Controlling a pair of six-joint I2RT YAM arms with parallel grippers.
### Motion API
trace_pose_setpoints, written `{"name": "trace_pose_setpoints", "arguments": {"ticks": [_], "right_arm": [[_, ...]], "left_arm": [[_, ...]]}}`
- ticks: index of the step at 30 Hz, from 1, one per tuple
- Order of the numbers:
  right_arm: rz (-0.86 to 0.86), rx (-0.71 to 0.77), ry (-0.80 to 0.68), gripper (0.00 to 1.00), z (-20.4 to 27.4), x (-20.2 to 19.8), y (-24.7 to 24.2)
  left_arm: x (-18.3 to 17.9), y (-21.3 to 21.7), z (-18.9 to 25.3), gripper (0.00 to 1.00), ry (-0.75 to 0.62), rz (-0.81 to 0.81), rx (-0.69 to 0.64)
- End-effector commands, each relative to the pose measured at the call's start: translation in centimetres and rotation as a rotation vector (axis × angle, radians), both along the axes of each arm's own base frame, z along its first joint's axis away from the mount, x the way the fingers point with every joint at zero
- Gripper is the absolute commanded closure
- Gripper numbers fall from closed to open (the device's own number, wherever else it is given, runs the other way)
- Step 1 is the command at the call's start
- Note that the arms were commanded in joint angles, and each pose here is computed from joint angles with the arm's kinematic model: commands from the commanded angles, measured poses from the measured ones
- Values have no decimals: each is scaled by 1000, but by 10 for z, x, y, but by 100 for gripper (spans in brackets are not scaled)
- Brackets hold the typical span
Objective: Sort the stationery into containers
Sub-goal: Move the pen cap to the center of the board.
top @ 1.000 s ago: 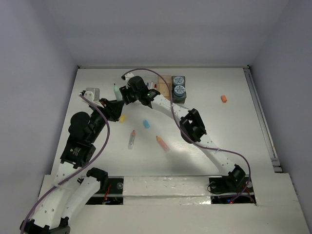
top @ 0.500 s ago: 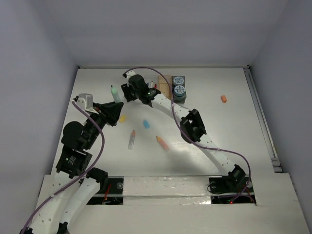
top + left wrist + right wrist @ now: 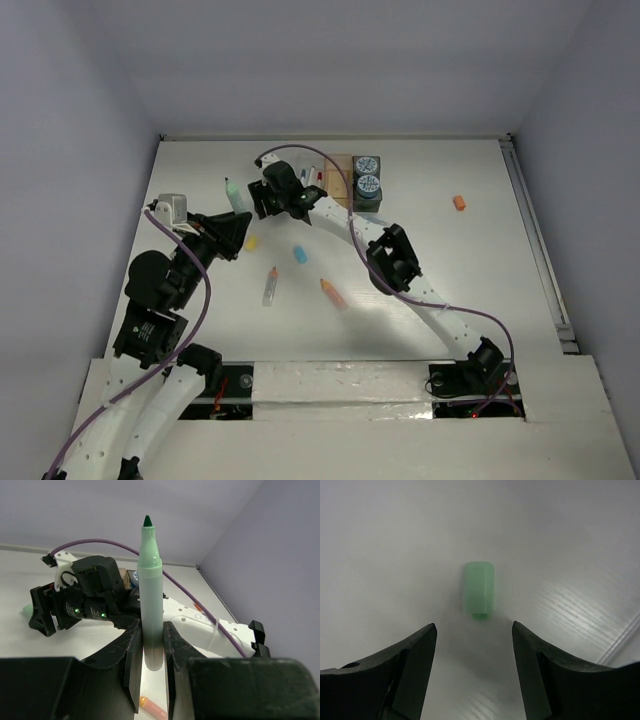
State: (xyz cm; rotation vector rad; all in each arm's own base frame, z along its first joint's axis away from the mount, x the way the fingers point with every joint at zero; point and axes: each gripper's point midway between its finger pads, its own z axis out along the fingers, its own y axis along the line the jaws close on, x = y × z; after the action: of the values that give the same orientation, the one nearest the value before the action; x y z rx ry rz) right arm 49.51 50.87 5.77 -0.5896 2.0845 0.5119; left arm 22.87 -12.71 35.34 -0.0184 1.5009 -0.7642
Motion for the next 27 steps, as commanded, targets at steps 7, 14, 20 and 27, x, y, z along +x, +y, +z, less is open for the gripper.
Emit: {"name": "trace_pose_setpoints", "arguments": {"ticks": [7,14,20,27], "right_arm": [[-80,14,90,31,-49,-6,1],[-83,12,90,44,-49,-4,2],[-59,39,90,46,-47,-5,9],[-67,61,95,52,-45,-5,12]], "left_arm": [[-25,5,31,100,-57,-22,-51],[-28,2,29,100,-73,-47,-68],[-28,-3,19,100,-74,-70,-54],[-27,-1,9,100,-74,-62,-20]]}}
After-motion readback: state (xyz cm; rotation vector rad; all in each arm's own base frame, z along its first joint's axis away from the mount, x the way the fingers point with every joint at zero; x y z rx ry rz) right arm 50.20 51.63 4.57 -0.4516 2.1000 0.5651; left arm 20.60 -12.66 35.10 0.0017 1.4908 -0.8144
